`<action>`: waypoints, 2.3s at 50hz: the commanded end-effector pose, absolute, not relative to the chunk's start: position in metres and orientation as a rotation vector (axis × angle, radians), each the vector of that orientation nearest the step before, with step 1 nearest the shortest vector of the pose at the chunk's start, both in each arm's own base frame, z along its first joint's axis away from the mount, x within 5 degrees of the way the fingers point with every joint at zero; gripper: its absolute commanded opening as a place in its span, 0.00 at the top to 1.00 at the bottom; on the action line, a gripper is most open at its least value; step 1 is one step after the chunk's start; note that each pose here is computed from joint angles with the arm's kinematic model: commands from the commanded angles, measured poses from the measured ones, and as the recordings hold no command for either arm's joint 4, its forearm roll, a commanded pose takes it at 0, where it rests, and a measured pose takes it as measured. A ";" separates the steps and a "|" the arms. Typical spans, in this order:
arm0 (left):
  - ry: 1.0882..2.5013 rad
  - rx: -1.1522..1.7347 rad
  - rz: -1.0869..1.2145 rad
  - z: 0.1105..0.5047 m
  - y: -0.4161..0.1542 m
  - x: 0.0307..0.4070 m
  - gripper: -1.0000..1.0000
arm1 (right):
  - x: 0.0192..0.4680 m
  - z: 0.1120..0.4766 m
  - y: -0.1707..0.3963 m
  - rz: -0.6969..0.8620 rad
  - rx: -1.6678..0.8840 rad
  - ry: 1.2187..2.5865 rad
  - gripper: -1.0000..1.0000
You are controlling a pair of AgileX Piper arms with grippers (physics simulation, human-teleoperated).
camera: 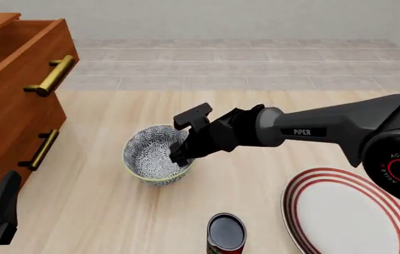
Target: Put the bowl on the plate.
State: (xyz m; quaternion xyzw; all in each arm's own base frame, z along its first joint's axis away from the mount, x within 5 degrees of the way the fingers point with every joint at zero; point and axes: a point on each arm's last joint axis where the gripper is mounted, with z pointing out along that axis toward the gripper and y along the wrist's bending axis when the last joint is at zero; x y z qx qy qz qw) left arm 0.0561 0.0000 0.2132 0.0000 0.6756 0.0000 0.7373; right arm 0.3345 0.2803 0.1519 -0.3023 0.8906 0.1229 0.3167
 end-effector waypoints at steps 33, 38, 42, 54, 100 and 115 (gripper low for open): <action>1.484 0.000 0.000 0.213 0.000 0.056 0.00 | 0.331 0.178 0.280 0.339 -0.796 2.294 1.00; 1.484 0.000 0.000 0.213 0.000 0.056 0.00 | 0.332 0.192 0.279 0.356 -0.768 2.273 1.00; 1.484 0.000 0.000 0.213 0.000 0.056 0.00 | 0.326 0.201 0.278 0.366 -0.768 2.254 1.00; 1.484 0.000 0.000 0.213 0.000 0.056 0.00 | 0.312 0.222 0.279 0.468 -0.635 2.233 1.00; 1.484 0.000 0.000 0.213 0.000 0.056 0.00 | 0.290 0.277 0.172 0.474 -0.293 2.129 1.00; 1.484 0.000 0.000 0.213 0.000 0.056 0.00 | 0.259 0.291 0.129 0.448 -0.192 2.108 1.00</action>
